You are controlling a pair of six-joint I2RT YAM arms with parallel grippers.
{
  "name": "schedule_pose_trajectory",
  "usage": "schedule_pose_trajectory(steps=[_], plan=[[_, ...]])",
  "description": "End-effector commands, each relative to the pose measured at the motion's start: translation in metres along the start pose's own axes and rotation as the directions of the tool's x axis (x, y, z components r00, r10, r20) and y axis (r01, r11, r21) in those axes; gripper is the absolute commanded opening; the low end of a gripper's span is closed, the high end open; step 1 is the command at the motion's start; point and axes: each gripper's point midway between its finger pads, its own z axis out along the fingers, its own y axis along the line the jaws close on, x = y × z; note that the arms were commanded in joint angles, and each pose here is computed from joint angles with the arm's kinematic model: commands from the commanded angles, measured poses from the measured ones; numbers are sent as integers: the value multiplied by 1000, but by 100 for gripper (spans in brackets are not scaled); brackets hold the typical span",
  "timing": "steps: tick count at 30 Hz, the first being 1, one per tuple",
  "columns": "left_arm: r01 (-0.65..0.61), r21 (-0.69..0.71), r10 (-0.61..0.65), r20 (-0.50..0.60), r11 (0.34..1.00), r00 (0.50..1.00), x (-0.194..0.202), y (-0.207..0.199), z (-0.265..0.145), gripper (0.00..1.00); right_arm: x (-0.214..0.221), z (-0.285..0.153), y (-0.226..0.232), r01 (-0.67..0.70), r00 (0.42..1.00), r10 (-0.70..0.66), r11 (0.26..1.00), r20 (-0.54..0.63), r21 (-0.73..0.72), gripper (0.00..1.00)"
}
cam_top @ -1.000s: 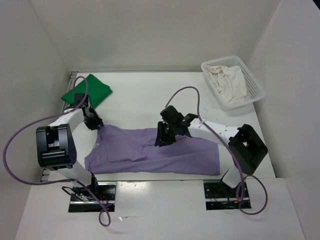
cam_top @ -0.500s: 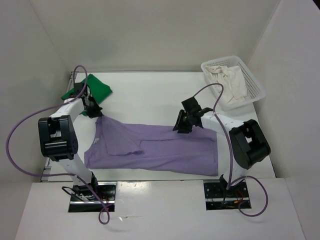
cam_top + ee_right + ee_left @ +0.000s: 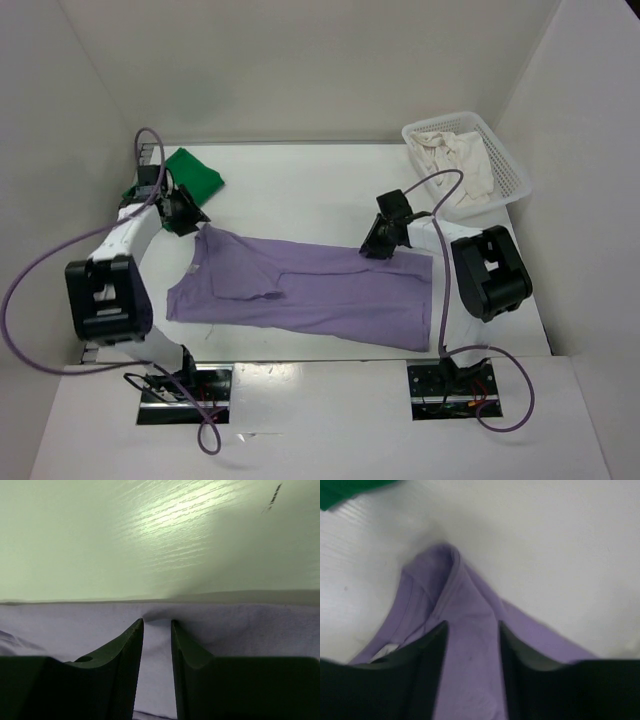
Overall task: Fold and stack the t-shirts
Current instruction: Fold the other side of the tshirt into a rectangle
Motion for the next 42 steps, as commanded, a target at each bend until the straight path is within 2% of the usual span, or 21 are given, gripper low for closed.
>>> schedule_pose_trajectory(steps=[1,4,5,6,7,9,10,12,14,18,22,28,31,38,42], plan=[[-5,73,-1,80,997,997,5,-15,-58,46,-32,-7,5,-20,994,19,1000,112,4,34],[5,74,-4,-10,997,1000,60,2,-73,24,-38,-26,17,-13,990,19,999,141,-44,34],[23,58,-21,-37,998,999,74,9,-74,9,-38,-30,21,-10,990,19,998,140,-62,34],[47,37,-43,-92,998,995,103,23,-75,5,-39,-33,22,-9,989,19,998,146,-69,35],[86,44,-80,-112,995,990,114,20,-76,3,-36,-33,22,-9,991,18,998,132,-69,35],[133,76,-122,-133,988,984,121,11,-83,3,-38,-46,33,-1,991,17,993,135,-117,35],[198,58,-186,-170,978,968,133,14,-80,5,-39,-50,35,1,990,17,992,143,-126,35],[246,38,-236,-185,968,954,141,19,-70,19,-41,-66,46,2,988,26,984,153,-178,35],[297,-29,-298,-176,954,938,155,37,-60,25,-41,-75,52,9,987,24,978,156,-206,35],[310,-84,-317,-83,947,945,150,55,-52,42,-36,-86,59,25,991,7,970,132,-242,35],[308,-94,-314,-60,947,948,146,58,-49,50,-31,-87,53,32,992,-2,971,130,-236,35],[289,-109,-296,-55,951,954,146,64,-37,51,-18,-81,58,51,995,-29,970,96,-237,35],[271,-112,-281,-77,956,957,148,64,-34,46,-18,-77,58,60,995,-38,970,97,-235,35],[222,-123,-235,-108,967,966,162,58,-35,46,-20,-78,58,69,993,-45,971,106,-228,35],[222,-126,-236,-110,967,966,163,60,-32,31,-22,-77,59,69,993,-45,971,106,-228,35]])
